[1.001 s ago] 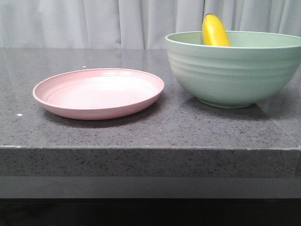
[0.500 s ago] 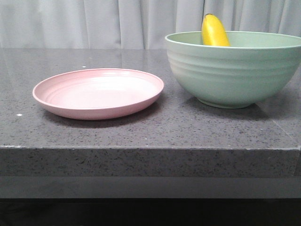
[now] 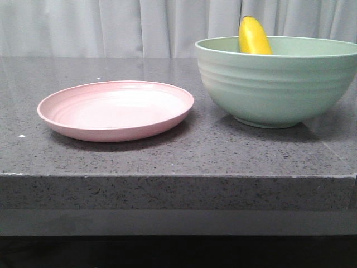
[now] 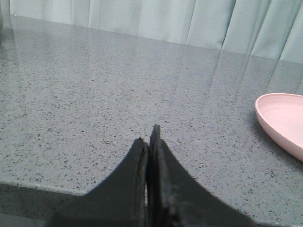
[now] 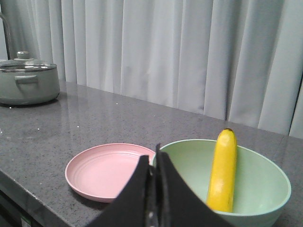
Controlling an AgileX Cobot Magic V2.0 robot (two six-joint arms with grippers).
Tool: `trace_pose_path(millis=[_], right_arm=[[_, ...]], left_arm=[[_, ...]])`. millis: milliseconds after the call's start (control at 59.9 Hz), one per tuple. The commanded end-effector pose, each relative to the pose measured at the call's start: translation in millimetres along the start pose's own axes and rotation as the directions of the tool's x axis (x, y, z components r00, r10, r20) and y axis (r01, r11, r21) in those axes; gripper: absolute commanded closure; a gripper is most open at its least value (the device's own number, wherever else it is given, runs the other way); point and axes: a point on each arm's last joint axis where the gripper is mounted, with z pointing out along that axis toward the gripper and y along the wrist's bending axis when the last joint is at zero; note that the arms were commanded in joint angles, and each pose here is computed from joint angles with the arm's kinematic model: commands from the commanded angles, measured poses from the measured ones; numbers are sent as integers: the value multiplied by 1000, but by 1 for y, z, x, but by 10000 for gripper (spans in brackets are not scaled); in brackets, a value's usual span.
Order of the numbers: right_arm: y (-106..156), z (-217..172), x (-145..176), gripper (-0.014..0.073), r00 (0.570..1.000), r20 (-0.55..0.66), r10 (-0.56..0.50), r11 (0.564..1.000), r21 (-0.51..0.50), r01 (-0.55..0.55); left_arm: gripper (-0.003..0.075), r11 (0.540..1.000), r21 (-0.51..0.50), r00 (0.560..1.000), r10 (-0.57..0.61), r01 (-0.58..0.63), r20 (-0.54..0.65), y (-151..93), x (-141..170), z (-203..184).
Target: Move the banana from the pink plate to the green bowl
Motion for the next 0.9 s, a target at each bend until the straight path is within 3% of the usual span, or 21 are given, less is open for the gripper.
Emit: trace_pose_path(millis=[0, 884], right_arm=[[-2, 1, -10, 657, 999, 42, 16, 1000, 23, -17], [-3, 1, -11, 657, 999, 48, 16, 999, 36, -18]], left_arm=[[741, 1000, 11, 994, -7, 6, 107, -1, -8, -2], [741, 1000, 11, 994, -7, 6, 107, -1, -8, -2]])
